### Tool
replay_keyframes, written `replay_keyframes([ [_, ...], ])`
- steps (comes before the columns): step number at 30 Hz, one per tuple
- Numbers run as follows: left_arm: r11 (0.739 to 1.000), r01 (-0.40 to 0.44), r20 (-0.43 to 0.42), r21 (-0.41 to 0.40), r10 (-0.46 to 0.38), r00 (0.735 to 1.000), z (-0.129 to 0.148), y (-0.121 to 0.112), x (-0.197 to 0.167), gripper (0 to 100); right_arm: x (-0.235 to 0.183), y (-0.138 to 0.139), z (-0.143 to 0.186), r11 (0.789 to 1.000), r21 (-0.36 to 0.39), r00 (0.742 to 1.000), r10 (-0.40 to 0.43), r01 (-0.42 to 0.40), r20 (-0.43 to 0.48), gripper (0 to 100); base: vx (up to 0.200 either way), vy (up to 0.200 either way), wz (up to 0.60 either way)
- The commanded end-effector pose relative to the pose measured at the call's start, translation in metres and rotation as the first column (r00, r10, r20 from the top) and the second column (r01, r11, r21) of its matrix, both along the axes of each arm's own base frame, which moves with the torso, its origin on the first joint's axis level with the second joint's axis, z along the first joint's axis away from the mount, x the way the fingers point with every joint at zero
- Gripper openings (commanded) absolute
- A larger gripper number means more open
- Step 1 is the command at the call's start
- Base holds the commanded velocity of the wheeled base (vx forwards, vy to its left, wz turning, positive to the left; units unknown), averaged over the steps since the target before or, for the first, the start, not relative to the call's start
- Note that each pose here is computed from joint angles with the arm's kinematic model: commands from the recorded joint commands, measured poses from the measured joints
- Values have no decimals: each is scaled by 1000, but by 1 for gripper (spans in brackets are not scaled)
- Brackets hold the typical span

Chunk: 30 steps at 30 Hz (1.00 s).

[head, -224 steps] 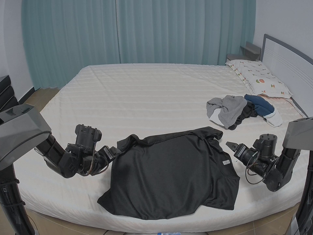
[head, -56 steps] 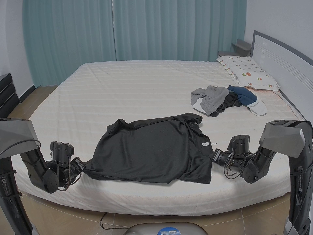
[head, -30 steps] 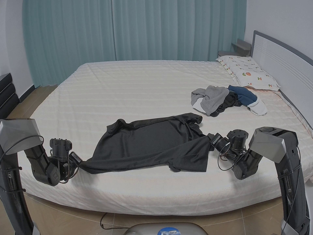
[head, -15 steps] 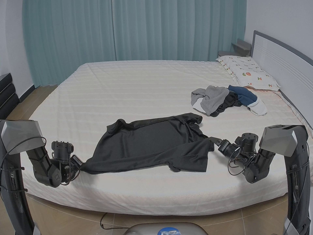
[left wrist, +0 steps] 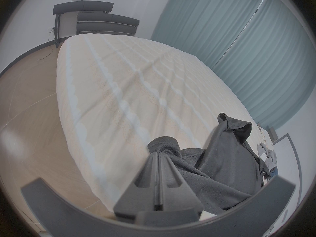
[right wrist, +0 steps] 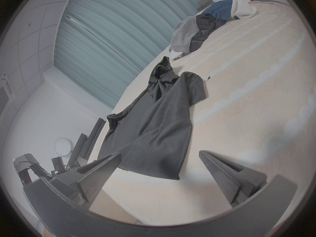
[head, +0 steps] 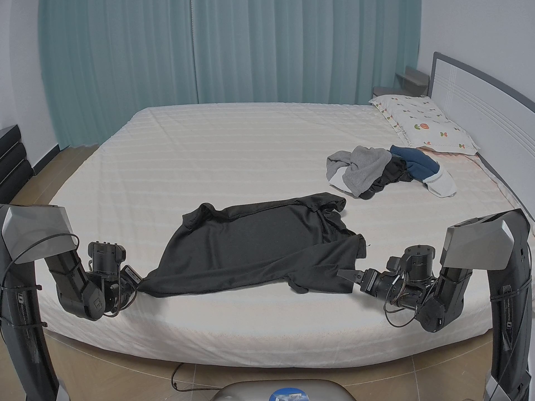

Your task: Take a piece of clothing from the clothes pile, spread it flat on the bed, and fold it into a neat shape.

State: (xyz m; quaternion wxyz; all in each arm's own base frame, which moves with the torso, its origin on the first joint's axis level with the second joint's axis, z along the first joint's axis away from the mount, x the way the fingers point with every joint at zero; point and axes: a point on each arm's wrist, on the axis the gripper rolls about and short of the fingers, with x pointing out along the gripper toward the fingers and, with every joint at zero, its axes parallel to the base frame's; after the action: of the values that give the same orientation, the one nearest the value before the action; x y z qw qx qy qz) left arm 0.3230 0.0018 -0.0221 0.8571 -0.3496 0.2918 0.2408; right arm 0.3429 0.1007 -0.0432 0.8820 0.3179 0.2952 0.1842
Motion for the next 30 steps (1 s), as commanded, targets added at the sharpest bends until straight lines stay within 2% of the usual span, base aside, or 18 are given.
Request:
replay_keyframes([
  [1, 1000, 2, 2, 0, -2, 1000, 1, -1, 0, 0, 1, 15, -9, 999, -4, 999, 34, -34, -8, 100, 0, 0, 0],
  [10, 1000, 2, 2, 0, -2, 1000, 1, -1, 0, 0, 11, 17, -14, 1000, -11, 999, 29, -29, -24, 100, 0, 0, 0],
  [11, 1000, 1, 3, -1, -1, 1000, 1, -1, 0, 0, 12, 17, -17, 1000, -12, 999, 27, -27, -28, 0, 0, 0, 0],
  [22, 1000, 7, -5, 6, -7, 1000, 1, -1, -1, 0, -17, 5, 12, 997, -72, 999, 32, -34, -31, 0, 0, 0, 0],
  [25, 999, 23, 19, 26, -24, 1000, 17, 0, -6, 0, -28, -1, 37, 996, -81, 998, 32, -35, -47, 0, 0, 0, 0],
  [28, 996, 60, -2, 63, -60, 998, 19, -1, -15, 0, -32, -10, 53, 995, -88, 998, 30, -35, -59, 0, 0, 0, 0],
  [30, 992, 85, -20, 90, -83, 996, 20, -1, -19, 0, -37, -18, 58, 990, -131, 995, 49, -60, -84, 0, 0, 0, 0],
])
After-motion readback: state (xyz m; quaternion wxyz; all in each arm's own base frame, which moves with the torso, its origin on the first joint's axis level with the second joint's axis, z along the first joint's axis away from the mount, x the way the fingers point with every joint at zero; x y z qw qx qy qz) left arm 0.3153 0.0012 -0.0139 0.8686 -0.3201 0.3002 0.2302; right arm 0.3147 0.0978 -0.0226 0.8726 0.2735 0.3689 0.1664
